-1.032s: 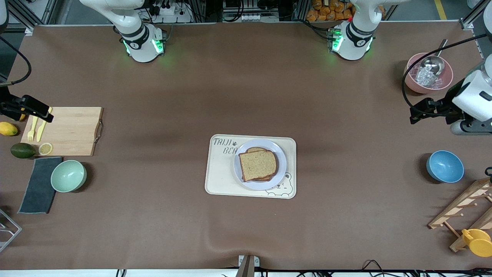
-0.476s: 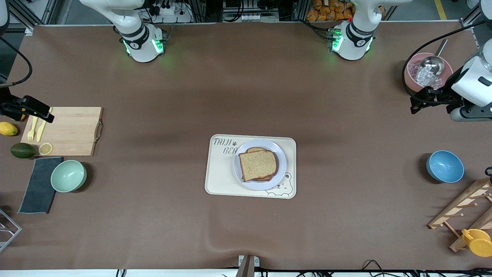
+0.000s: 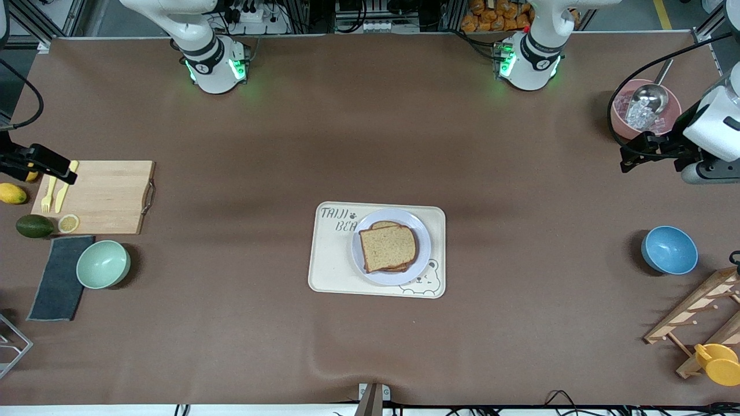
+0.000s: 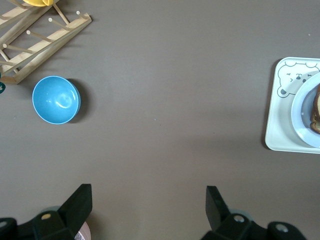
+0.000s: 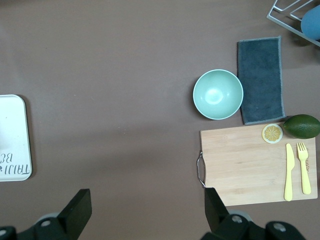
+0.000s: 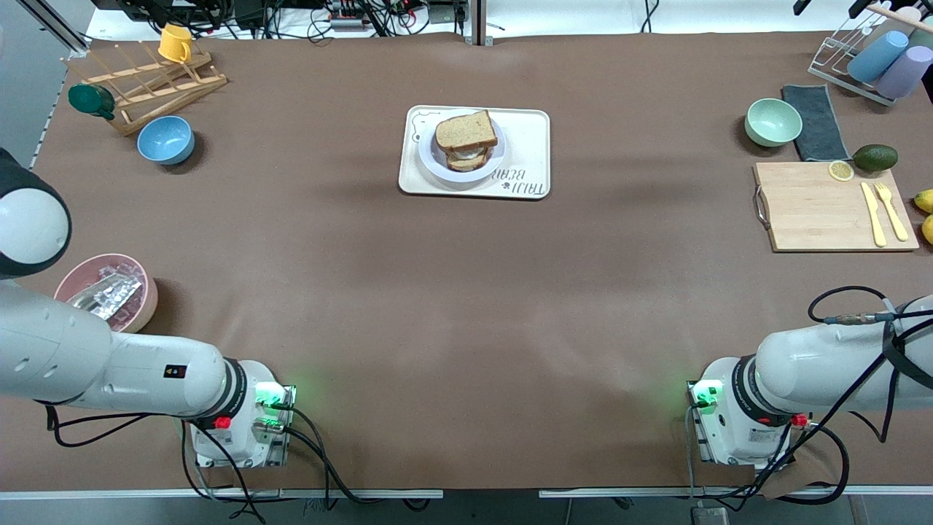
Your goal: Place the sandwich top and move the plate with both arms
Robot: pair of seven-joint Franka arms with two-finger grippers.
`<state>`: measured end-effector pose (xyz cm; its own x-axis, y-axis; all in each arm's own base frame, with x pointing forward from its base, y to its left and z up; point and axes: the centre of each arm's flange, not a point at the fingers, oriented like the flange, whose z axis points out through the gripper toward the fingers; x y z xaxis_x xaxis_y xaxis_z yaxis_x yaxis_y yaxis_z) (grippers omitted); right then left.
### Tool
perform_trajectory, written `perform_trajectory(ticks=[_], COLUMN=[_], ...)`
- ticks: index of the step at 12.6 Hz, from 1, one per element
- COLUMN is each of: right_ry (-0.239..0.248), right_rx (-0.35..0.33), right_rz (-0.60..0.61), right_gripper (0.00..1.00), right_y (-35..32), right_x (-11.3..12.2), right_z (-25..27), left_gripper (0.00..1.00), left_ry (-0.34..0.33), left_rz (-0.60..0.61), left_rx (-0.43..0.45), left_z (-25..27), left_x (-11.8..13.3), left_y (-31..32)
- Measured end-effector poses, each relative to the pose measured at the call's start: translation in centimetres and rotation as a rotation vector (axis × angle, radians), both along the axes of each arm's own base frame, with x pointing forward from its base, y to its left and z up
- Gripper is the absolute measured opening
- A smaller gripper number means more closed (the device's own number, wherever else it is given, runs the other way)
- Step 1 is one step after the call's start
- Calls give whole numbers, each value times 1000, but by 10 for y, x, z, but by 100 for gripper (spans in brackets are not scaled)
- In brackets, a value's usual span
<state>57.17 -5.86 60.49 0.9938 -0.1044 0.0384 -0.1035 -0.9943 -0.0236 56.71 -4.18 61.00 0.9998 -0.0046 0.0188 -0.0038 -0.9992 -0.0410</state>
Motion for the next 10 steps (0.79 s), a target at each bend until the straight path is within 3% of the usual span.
perform_trajectory(ticks=[10], right_ry=[1], right_rx=[0], right_rz=[2], right_gripper=[100], right_y=[1], right_x=[0], right_z=[0], left_gripper=[100], left_ry=[0], left_rz=[59], left_rx=[0], left_z=[3], left_x=[0], left_y=[9])
